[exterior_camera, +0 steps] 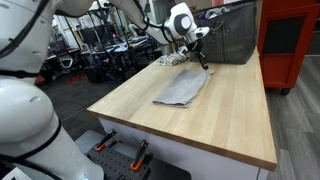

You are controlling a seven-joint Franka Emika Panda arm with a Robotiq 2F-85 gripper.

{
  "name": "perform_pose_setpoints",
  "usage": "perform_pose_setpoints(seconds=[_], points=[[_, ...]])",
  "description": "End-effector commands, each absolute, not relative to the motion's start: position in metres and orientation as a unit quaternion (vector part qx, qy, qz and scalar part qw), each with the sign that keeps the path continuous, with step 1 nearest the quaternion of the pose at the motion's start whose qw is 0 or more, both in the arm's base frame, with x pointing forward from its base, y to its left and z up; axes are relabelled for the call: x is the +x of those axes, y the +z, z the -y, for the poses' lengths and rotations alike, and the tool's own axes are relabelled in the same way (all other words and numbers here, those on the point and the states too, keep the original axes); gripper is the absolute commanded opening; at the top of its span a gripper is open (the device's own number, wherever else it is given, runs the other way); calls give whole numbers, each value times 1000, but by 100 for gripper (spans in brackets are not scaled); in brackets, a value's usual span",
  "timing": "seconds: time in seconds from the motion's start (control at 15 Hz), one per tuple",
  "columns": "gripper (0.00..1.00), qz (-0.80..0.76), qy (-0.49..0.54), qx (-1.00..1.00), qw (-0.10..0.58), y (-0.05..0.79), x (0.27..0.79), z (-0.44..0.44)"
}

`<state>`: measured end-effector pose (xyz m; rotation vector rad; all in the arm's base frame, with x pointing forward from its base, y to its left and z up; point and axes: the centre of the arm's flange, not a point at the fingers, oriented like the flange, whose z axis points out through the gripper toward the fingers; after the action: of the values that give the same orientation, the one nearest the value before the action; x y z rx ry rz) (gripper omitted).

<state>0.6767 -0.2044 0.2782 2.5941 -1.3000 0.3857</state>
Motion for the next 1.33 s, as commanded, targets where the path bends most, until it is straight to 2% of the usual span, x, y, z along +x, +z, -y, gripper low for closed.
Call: perform_pose_setpoints(seconds=[0.0, 0.33, 0.4, 0.8, 1.27], points=[[58, 456, 143, 870, 122, 282, 671, 199], [95, 446, 128, 882, 82, 307, 651, 184], [99, 442, 125, 885, 74, 312, 646, 179], [100, 420, 72, 905, 2, 337, 621, 156], [100, 449, -1, 893, -38, 335, 577, 153]])
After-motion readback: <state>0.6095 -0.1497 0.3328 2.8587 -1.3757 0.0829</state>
